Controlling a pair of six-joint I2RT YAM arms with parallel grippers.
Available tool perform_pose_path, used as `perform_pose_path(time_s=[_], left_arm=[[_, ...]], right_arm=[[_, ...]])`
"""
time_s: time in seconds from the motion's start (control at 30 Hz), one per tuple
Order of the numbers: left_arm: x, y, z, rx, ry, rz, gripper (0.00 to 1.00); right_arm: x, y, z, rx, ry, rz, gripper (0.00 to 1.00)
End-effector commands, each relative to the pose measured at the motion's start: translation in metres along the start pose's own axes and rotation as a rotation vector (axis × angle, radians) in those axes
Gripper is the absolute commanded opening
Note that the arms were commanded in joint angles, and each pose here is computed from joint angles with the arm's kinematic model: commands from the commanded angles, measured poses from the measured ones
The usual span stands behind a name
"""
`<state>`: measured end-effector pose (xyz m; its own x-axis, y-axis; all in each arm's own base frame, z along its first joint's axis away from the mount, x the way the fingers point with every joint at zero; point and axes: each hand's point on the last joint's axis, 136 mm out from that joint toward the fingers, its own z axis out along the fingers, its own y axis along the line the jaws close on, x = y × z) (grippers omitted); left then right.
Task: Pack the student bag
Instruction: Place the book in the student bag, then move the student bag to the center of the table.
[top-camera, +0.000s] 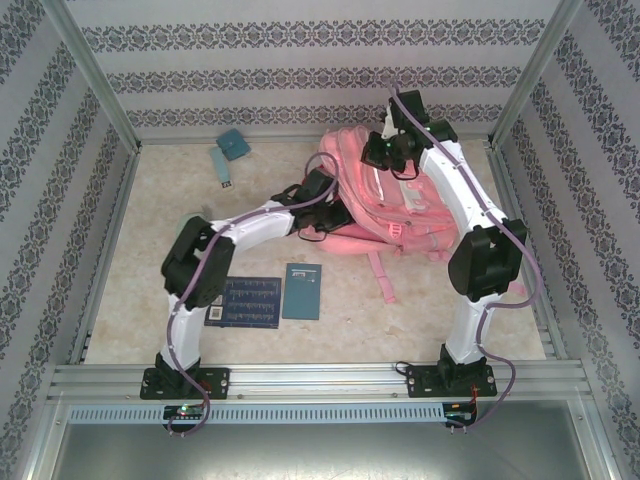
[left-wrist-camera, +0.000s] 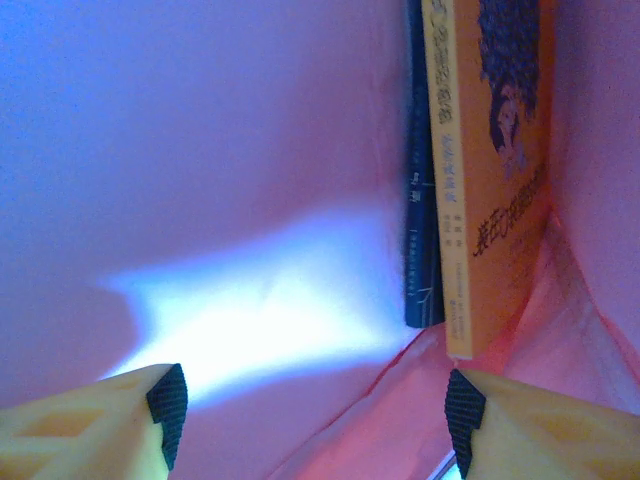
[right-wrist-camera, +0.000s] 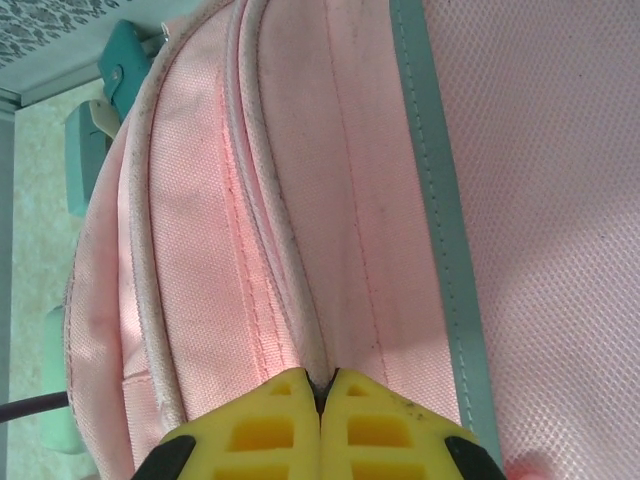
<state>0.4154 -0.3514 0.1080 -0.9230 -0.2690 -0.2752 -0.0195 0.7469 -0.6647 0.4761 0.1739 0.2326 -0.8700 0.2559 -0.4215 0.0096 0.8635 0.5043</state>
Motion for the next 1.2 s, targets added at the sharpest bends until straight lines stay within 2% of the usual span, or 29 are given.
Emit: perform_pose_path(time_s=[0.0, 0.1, 0.23, 0.4, 0.5, 0.63, 0.83, 1.17], left_arm=[[0.0, 0.053, -0.04, -0.189, -0.019, -0.003, 0.71], [0.0, 0.084, -0.072, -0.265, -0.053, -0.043, 0.73], [-0.002, 0.123, -0.118, -0.365, -0.138, -0.118, 0.75], [0.006, 0.139, -0.144, -0.368, -0.163, -0.135, 0.78], [0.013, 0.139, -0.138, -0.355, -0.119, -0.133, 0.78], [0.014, 0.133, -0.126, -0.302, -0.098, -0.13, 0.77], [0.01, 0.122, -0.087, -0.25, -0.051, -0.136, 0.77], [-0.013, 0.044, -0.006, -0.108, -0.038, -0.119, 0.76]], right_arm=[[0.001, -0.004, -0.003, 0.034, -0.032, -0.046, 0.07], [0.01, 0.002, 0.005, 0.04, -0.016, -0.085, 0.12], [0.02, 0.013, 0.013, 0.048, -0.007, -0.138, 0.3], [0.034, 0.029, 0.026, 0.042, 0.008, -0.206, 0.3], [0.039, 0.027, 0.036, 0.032, 0.032, -0.191, 0.18], [0.038, 0.023, 0.038, 0.05, 0.024, -0.192, 0.14], [0.04, 0.021, 0.031, 0.06, 0.028, -0.201, 0.18], [0.059, 0.002, 0.021, 0.093, 0.045, -0.188, 0.19]])
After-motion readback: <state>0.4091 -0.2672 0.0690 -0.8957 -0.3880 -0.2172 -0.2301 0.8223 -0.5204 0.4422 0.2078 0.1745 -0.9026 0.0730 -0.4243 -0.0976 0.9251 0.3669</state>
